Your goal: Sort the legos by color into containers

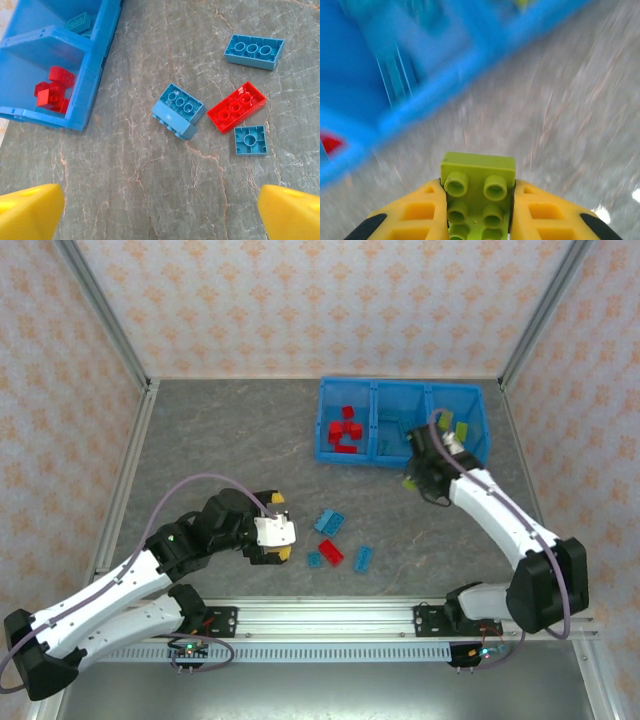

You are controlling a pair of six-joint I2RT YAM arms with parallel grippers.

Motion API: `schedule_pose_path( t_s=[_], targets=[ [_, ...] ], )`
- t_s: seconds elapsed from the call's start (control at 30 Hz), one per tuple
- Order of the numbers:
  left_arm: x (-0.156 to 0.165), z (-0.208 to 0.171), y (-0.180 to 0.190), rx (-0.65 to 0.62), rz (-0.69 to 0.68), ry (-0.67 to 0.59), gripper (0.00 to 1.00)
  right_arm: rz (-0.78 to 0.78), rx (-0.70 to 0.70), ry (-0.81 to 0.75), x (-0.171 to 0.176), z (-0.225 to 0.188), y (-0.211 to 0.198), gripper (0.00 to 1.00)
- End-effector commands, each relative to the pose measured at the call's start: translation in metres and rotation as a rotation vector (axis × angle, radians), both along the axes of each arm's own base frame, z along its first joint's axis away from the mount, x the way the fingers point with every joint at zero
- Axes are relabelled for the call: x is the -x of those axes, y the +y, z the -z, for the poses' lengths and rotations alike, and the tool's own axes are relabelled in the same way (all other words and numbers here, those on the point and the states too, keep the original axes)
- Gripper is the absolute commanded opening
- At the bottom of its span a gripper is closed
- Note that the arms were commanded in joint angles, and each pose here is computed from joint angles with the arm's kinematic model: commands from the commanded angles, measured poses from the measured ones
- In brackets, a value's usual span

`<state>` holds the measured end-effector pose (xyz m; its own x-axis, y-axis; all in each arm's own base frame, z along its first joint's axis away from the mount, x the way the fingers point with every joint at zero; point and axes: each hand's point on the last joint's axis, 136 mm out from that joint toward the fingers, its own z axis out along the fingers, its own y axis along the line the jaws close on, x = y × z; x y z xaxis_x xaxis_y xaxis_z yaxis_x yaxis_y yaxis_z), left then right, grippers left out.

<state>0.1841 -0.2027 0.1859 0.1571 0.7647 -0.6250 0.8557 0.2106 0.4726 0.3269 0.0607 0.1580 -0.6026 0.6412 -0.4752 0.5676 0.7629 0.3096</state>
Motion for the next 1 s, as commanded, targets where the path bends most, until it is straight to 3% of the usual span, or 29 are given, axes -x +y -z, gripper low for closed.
schedule_pose_path(
  t_s=[0.0,0.1,0.4,0.5,0.57,0.7,0.83,0.97],
  targets=[
    [0.002,0.003,-0.002,0.001,0.027,-0.002,1.00,0.048,0.189,-0.111,-0.033,-0.038,-0.049,0.27],
    [-0.002,-0.004,0.004,0.005,-0.008,-0.031,1.00,0.084,0.292,-0.091,-0.068,-0.047,-0.081,0.28],
    [-0.007,0.000,0.014,-0.008,-0.052,-0.081,1.00,0.122,0.217,0.050,-0.167,0.005,-0.127,0.29],
    [-0.008,0.004,0.014,-0.018,-0.054,-0.076,1.00,0.096,0.192,0.091,-0.184,0.007,-0.127,0.46],
    [-0.010,0.005,0.014,-0.019,-0.058,-0.074,1.00,0.093,0.168,0.079,-0.186,-0.001,-0.123,0.55],
    [-0.012,0.008,0.014,-0.025,-0.069,-0.066,1.00,0.102,0.106,0.014,-0.177,-0.021,-0.115,0.60],
    [-0.018,0.007,0.015,-0.003,-0.107,-0.056,1.00,0.064,0.016,-0.018,-0.147,-0.038,-0.097,0.62],
    [-0.040,-0.011,0.014,0.125,-0.274,-0.001,1.00,-0.021,-0.076,-0.068,-0.103,-0.052,-0.063,0.64]
  ],
)
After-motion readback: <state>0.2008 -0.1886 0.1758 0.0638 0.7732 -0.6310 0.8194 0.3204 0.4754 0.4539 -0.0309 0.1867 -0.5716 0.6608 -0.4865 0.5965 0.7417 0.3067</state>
